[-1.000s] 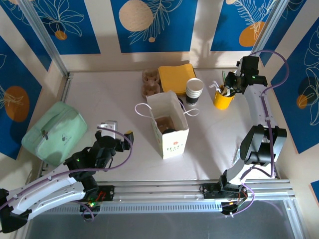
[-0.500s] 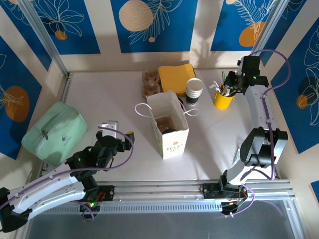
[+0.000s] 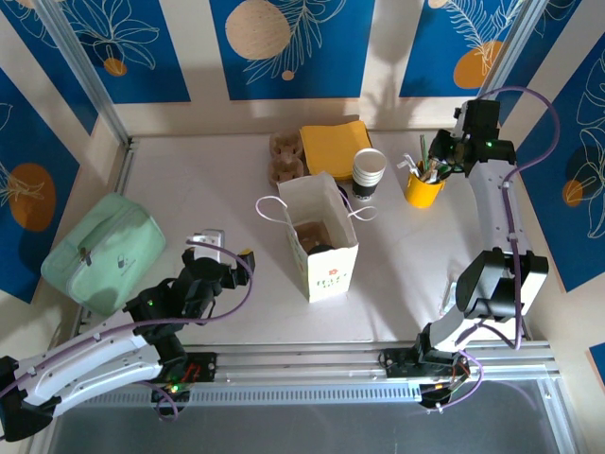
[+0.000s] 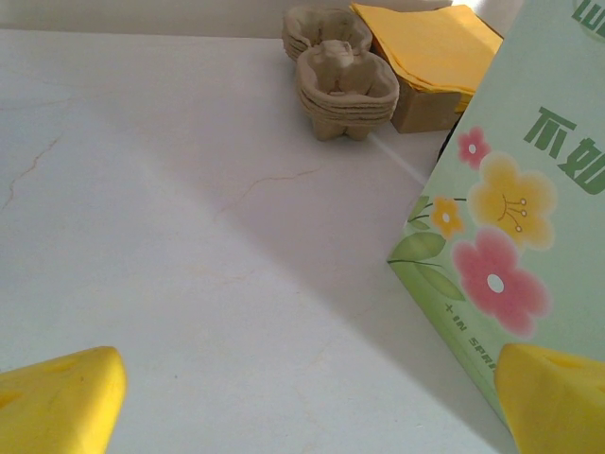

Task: Pack the takeout coffee

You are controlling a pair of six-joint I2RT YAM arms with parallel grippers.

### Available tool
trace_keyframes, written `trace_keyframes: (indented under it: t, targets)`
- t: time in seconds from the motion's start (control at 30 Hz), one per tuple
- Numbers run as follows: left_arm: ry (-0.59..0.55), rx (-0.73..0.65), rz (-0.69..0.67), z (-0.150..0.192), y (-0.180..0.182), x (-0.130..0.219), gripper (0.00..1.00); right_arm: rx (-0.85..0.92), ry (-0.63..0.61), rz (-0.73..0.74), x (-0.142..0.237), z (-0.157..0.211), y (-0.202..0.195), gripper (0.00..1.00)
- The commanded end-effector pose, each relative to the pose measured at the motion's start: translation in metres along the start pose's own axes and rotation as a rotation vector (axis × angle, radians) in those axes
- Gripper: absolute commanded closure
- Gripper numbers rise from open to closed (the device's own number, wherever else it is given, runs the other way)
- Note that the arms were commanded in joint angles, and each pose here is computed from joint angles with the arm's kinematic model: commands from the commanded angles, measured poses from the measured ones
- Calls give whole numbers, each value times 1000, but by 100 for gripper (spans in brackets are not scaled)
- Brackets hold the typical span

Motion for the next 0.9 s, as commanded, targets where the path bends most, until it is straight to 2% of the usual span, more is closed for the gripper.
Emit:
trace_keyframes:
  t: [0.0, 0.2, 0.37, 0.5, 0.87]
  targets:
    - [-5, 24, 4, -3, 1, 1, 1, 11, -23, -7, 18, -4, 2, 85]
    - [-4, 25, 1, 0, 2, 1, 1, 10, -11, 0, 12, -6, 0, 86]
    - [-4, 24, -5, 3, 3, 0, 1, 25, 21, 14, 2, -6, -1, 64]
    - [-4, 22, -8, 4, 3, -1, 1, 51, 48, 49, -9, -6, -2, 55]
    - [-2, 23, -3, 6, 3, -1, 1, 48, 164, 124, -37, -2, -4, 54]
Point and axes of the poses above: each hand's point on the last joint's axis, 136 mm out from that joint toward the fingers, its own x axis back along the fingers, its own y axis along the line the jaws close on, z = x × y, the point moved 10 cm from there along x, back along the fingers, and after that the axes turned 9 degrees about -x, right-handed, at the moved point
